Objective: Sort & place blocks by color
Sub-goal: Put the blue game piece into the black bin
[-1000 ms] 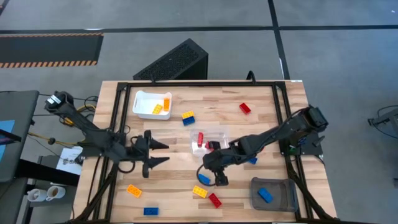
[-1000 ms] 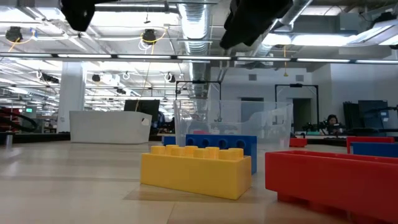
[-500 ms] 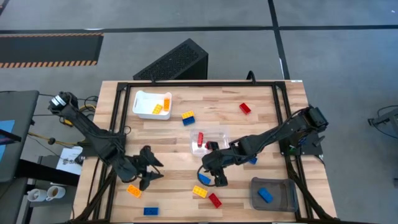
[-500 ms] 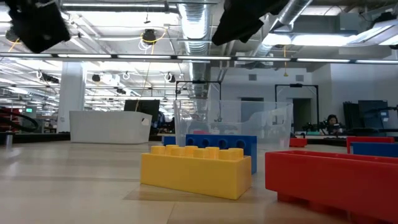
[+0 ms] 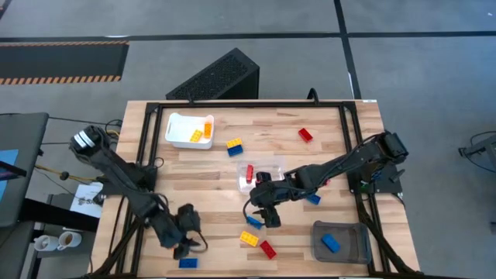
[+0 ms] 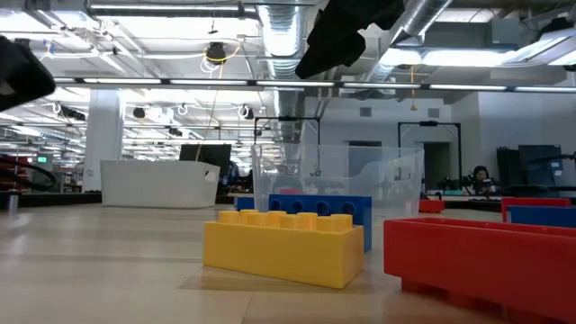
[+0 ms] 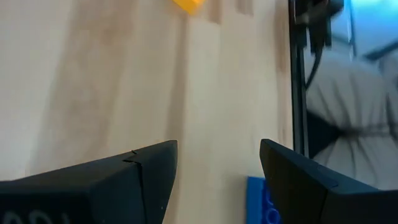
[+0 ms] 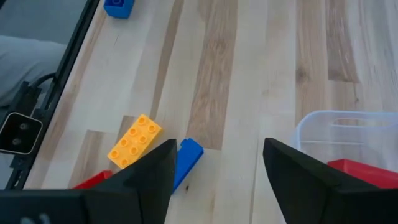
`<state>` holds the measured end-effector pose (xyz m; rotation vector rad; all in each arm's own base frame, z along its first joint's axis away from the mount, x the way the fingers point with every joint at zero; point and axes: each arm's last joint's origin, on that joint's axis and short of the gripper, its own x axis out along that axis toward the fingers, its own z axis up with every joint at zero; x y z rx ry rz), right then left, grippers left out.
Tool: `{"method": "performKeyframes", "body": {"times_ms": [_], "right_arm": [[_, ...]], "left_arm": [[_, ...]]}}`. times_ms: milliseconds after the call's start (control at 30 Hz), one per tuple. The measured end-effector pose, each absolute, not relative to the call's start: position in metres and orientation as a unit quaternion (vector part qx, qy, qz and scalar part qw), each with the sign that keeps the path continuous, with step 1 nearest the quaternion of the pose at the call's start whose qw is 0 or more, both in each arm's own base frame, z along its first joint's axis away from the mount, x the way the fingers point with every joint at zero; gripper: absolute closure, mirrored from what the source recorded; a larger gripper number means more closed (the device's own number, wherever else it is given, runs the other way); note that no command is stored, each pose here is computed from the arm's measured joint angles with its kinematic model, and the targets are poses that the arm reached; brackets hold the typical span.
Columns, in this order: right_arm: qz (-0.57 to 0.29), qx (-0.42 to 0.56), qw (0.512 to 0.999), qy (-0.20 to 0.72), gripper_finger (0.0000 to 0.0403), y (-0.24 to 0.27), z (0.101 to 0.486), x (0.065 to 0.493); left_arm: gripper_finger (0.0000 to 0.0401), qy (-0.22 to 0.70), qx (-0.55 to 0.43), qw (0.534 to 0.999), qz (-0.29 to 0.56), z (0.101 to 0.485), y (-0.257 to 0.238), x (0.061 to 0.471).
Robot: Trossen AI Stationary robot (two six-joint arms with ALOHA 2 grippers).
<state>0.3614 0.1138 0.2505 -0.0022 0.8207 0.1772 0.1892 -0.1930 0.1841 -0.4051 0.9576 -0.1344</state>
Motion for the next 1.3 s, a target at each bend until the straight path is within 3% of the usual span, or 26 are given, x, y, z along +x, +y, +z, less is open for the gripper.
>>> {"method": "performKeyframes", "body": {"times_ms": [367,667,1300], "right_arm": [[0.076,0.015,0.914,0.398,0.0142,0.110,0.251,0.363],[0.087,0.012,0.914,0.396,0.0142,0.119,0.251,0.360],[0.088,0.016,0.917,0.388,0.0143,0.120,0.252,0.361]], "left_arm": [[0.0189,0.535,-0.069,0.838,-0.075,0.206,-0.258,0.219],[0.0186,0.548,-0.096,0.826,-0.087,0.202,-0.276,0.209],[0.0116,0.603,-0.049,0.796,-0.017,0.170,-0.289,0.178]]}}
